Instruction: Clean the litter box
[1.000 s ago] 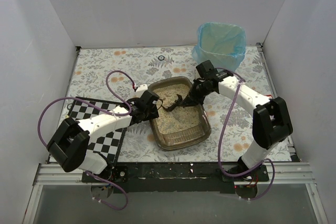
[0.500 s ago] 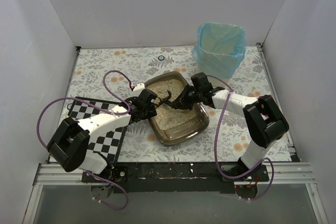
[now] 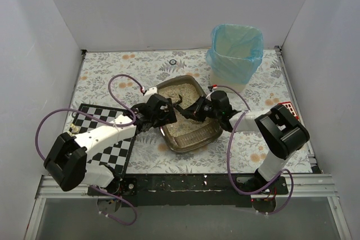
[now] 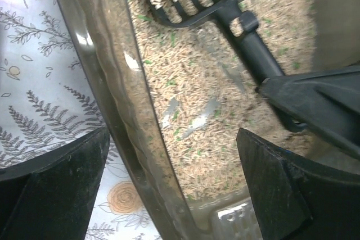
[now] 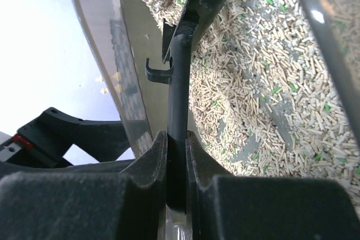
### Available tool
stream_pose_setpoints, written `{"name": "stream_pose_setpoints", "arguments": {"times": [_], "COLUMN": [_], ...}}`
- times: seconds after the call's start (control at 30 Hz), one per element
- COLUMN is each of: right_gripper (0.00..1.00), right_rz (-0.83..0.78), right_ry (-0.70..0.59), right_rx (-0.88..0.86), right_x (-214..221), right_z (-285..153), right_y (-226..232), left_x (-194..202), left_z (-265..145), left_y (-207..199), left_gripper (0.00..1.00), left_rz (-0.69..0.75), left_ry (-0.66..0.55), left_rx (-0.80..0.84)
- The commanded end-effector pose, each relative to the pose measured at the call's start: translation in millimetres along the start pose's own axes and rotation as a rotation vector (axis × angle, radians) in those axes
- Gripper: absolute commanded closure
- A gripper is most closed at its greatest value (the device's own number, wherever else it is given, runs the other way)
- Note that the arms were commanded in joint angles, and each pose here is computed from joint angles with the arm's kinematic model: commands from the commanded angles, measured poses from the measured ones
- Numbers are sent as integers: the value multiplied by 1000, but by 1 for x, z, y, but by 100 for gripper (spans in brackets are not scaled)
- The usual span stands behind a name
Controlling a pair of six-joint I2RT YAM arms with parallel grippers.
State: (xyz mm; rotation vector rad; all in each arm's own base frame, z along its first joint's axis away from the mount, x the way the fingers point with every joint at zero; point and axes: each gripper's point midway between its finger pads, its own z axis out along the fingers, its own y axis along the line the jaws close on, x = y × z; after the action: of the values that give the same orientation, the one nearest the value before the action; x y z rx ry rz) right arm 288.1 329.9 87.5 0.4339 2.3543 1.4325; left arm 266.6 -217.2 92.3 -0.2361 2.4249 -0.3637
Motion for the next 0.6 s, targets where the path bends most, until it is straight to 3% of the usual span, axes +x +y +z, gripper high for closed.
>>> {"name": "stream_pose_setpoints", "arguments": {"times": [0.0,0.3,0.57], "right_gripper": [99,99,99], "right_rz": [72,-23,-2], "right_ry": [-67,-125,-125], "right_rx": [82,8,-52], "right_x": [-1,-5,1], "right_z": [3,-14,-24], "right_y": [-46,-30,-22], "left_x": [-33,-47,-51], "left_z": [-30,-48,-62], "left_y": [-31,-30,-26], "left_gripper": [2,2,2], "left_rz": [-37,-89,-132], "left_ry": [-80,-126,-150], "left_rx": [124,128,142]}}
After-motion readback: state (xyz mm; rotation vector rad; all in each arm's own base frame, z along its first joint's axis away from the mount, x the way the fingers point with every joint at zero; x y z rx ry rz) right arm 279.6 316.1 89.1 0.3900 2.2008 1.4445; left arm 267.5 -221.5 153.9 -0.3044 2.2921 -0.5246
